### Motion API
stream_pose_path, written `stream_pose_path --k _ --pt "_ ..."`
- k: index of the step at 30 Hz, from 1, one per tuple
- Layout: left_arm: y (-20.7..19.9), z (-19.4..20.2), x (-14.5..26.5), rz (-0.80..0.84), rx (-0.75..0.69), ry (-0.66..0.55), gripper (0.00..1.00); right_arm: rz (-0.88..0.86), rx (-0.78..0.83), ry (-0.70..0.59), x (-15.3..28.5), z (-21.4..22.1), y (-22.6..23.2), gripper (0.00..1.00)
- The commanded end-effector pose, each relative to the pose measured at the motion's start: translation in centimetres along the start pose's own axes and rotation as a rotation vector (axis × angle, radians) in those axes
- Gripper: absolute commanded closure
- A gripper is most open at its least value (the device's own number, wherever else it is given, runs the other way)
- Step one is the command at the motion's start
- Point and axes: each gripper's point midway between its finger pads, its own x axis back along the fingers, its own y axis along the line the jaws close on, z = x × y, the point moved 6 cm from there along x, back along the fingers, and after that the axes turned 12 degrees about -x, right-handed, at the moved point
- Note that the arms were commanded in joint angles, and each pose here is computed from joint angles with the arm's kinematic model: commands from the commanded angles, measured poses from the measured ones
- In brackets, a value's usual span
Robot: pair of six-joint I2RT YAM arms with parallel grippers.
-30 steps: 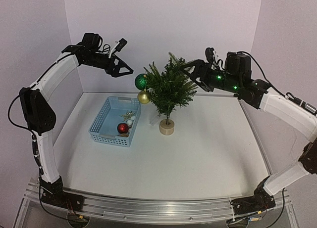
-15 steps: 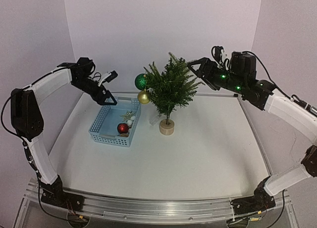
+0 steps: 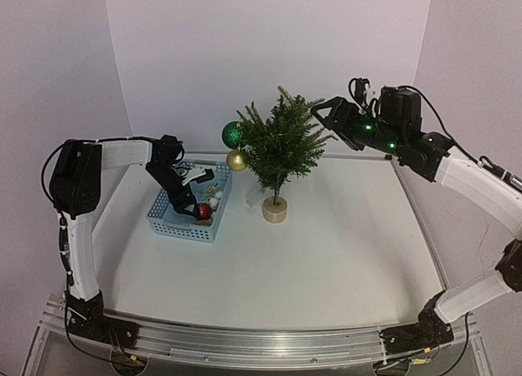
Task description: Decorate the small christmas tree
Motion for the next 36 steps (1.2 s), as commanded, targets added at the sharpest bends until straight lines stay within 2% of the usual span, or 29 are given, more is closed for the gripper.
stream_pose_path --k 1,7,17,21,27,36 --pt "1.1 -1.0 0.0 -0.008 -0.054 -0.012 0.11 0.008 -0.002 -0.009 -0.2 -0.2 -0.3 0.15" --pt "1.4 -1.9 -0.7 0.022 -0.026 -0.048 0.14 0.009 -0.001 -0.007 -0.3 -0.2 -0.3 0.15" --pt "1.6 -2.3 -1.7 0.044 -0.012 -0.030 0.22 0.000 0.009 -0.005 -0.5 -0.5 -0.2 0.15" --pt "1.6 -2.3 -1.6 0.049 -0.015 -0.024 0.32 0.002 0.006 -0.002 -0.7 -0.6 -0.3 0.15" --pt "1.4 -2.8 -0.3 0.048 -0.029 -0.028 0.46 0.003 0.005 -0.006 -0.8 -0.7 -0.3 0.15" --pt "2.6 -3.2 4.7 -0.034 0.025 -0.032 0.51 -0.008 0.003 -0.017 -0.4 -1.1 0.1 0.15"
